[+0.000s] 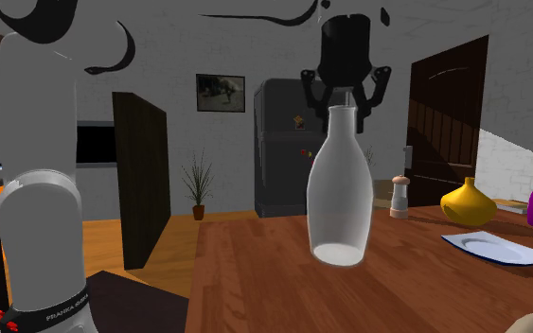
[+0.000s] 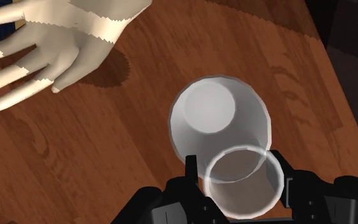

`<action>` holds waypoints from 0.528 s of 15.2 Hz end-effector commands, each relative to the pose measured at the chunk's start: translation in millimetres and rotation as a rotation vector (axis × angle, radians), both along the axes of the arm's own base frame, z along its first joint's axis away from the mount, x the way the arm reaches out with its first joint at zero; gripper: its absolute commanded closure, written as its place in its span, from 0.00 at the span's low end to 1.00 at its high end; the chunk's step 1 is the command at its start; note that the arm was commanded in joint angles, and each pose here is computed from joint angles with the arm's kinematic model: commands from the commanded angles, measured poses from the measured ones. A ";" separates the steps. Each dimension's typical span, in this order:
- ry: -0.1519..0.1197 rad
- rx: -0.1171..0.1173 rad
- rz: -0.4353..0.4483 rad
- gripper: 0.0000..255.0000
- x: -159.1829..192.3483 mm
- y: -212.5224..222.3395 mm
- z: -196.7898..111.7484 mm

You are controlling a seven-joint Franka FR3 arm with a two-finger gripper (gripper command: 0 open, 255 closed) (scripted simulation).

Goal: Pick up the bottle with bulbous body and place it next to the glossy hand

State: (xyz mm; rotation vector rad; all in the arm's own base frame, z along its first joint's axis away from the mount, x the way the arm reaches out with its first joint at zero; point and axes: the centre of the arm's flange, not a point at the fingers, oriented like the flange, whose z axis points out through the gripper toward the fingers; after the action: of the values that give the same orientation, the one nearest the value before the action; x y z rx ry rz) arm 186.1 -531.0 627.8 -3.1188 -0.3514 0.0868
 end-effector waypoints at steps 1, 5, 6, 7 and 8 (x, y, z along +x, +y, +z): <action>0.000 -0.001 0.000 1.00 0.3 -1.4 -10.1; 0.000 -0.001 0.000 1.00 0.3 -1.4 -31.2; 0.000 -0.001 0.000 1.00 0.3 -1.4 -36.5; 0.000 -0.001 0.000 1.00 0.3 -1.4 -41.7; 0.000 -0.001 0.000 1.00 0.3 -1.4 -47.0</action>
State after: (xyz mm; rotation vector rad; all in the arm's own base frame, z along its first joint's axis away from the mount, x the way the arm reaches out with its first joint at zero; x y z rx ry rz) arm 187.6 -532.6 586.8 -3.1190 -0.3509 0.0867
